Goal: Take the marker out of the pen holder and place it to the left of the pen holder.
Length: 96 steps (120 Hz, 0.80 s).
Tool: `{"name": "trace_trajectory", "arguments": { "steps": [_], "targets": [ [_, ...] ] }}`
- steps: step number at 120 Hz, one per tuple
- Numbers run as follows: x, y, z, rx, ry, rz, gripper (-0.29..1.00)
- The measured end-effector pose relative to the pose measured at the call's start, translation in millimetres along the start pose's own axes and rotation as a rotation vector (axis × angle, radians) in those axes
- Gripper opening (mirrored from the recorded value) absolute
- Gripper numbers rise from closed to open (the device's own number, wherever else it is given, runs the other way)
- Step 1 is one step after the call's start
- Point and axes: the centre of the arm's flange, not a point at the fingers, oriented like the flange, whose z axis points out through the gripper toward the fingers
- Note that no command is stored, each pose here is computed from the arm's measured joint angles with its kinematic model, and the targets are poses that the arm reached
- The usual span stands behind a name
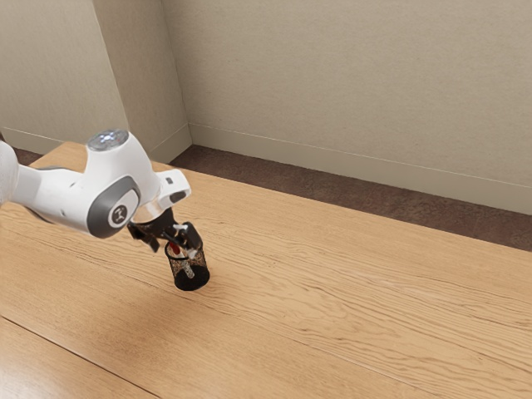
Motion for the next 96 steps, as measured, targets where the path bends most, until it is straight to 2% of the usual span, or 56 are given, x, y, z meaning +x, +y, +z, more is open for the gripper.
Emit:
{"name": "trace_trajectory", "arguments": {
  "steps": [28, 46, 58, 74, 96],
  "targets": [
    [10, 3, 7, 0.013, 0.001, 0.008, 0.66],
    [10, 12, 6, 0.007, 0.004, 0.024, 0.35],
    [10, 10, 5, 0.006, 0.006, 0.022, 0.21],
    [11, 6, 4, 0.007, 0.007, 0.015, 0.1],
    [12, 0, 4, 0.009, 0.006, 0.005, 0.05]
  ]
}}
